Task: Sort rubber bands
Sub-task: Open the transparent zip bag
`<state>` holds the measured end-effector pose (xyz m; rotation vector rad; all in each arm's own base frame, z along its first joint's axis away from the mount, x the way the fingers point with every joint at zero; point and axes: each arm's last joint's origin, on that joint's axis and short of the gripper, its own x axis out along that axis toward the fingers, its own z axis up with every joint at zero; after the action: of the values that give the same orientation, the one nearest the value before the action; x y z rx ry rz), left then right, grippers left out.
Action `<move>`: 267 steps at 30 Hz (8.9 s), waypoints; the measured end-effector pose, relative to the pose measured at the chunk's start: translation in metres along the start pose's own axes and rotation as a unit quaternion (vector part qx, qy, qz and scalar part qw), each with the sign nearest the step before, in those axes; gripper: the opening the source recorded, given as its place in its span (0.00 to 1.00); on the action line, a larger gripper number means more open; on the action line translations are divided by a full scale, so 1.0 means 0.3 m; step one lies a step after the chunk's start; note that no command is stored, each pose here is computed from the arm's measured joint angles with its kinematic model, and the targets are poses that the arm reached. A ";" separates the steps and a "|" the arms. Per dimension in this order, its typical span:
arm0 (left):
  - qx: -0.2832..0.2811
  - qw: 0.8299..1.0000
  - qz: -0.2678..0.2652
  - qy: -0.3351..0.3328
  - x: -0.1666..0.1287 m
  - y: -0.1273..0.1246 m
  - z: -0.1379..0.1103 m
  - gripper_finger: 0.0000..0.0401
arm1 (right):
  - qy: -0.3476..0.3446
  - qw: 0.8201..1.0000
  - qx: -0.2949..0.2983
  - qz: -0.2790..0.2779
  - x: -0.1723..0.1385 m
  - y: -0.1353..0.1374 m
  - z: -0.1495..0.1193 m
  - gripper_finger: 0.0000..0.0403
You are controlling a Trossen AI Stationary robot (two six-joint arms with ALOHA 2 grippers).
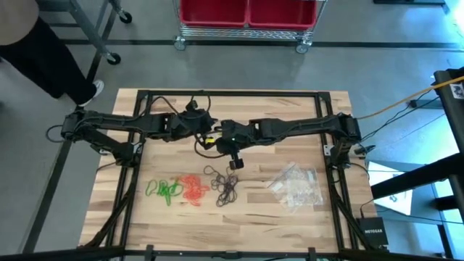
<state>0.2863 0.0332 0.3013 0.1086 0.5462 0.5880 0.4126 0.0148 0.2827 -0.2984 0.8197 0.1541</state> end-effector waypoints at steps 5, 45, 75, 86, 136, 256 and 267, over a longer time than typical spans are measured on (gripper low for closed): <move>0.003 1.000 -0.002 0.005 0.003 -0.002 -0.004 0.00 | 0.002 1.000 0.006 0.007 -0.001 0.003 -0.001 0.00; -0.061 0.996 -0.065 0.021 -0.016 -0.027 -0.012 0.00 | -0.009 0.988 0.009 -0.151 -0.166 -0.068 0.082 0.25; -0.157 0.980 -0.124 -0.022 -0.039 -0.030 0.030 0.00 | 0.017 0.960 0.164 -0.225 -0.055 -0.115 0.028 0.00; -0.160 0.981 -0.112 -0.016 -0.038 -0.028 0.025 0.00 | -0.033 0.943 0.223 -0.244 -0.016 -0.144 0.003 0.01; -0.065 0.990 -0.118 0.037 -0.276 0.111 -0.032 0.33 | -0.079 0.994 -0.059 -0.052 -0.008 -0.140 0.023 0.58; -0.199 0.962 0.019 0.185 0.034 -0.209 -0.353 0.33 | -0.150 0.948 -0.236 -0.154 0.493 -0.100 -0.366 0.72; -0.199 0.960 0.006 0.199 -0.059 -0.213 -0.352 0.33 | -0.160 0.942 -0.252 -0.153 0.506 -0.122 -0.315 0.49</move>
<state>0.2509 -0.0355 0.2035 -0.3967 0.8060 0.7255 0.4583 -0.0470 0.1173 -0.8561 0.3917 0.1145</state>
